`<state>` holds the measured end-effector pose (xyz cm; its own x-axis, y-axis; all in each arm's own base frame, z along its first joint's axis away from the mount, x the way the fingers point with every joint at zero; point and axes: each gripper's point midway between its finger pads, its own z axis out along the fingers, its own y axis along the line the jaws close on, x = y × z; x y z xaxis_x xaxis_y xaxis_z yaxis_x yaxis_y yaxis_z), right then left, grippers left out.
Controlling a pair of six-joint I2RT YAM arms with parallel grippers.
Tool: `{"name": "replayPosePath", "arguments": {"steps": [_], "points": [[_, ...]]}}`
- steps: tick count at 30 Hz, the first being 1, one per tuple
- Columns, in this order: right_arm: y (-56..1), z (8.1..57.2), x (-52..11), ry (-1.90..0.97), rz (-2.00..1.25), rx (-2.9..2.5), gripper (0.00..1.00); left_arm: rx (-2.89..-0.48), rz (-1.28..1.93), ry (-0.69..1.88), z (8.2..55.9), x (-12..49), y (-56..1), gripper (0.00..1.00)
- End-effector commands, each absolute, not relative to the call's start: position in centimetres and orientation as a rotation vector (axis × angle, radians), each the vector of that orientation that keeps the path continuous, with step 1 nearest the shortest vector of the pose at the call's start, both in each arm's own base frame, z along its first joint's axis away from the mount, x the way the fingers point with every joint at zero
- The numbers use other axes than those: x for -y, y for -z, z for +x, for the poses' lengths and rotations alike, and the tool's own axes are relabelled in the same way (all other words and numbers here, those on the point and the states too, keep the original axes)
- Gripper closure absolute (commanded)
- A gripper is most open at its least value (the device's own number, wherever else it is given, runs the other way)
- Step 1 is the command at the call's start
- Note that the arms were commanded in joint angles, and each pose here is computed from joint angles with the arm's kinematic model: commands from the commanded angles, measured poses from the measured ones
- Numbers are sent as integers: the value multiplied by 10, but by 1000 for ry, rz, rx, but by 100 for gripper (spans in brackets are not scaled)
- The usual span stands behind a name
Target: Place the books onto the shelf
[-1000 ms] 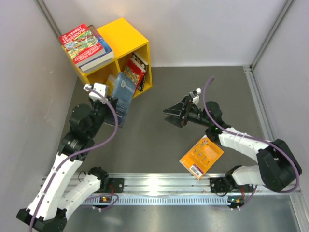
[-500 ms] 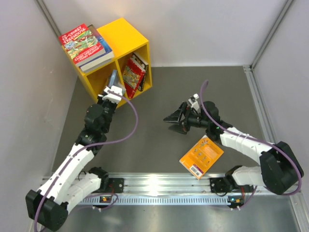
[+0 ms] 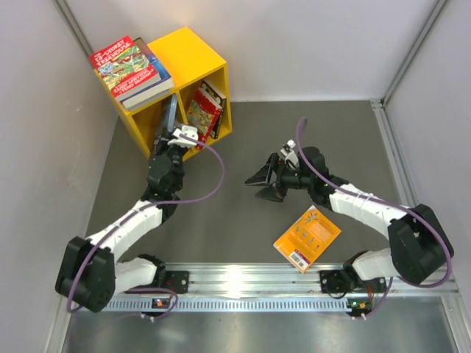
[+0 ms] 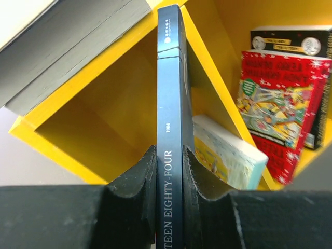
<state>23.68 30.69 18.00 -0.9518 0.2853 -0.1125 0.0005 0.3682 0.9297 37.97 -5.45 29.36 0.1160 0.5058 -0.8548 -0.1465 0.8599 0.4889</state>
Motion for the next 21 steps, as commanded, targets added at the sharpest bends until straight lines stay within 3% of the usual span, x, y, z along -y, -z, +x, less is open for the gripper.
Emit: {"name": "replayPosePath", "arguments": {"steps": [1, 13, 21], "points": [[-197, 244, -313, -1627, 177, -2346, 17, -1073, 152, -516, 372, 47, -371, 100], [-169, 238, -316, -1617, 187, -2450, 17, -964, 113, -660, 418, 48, -343, 100], [-137, 226, -316, -1602, 200, -2548, 17, -1028, 119, -720, 451, 23, -294, 100]]}}
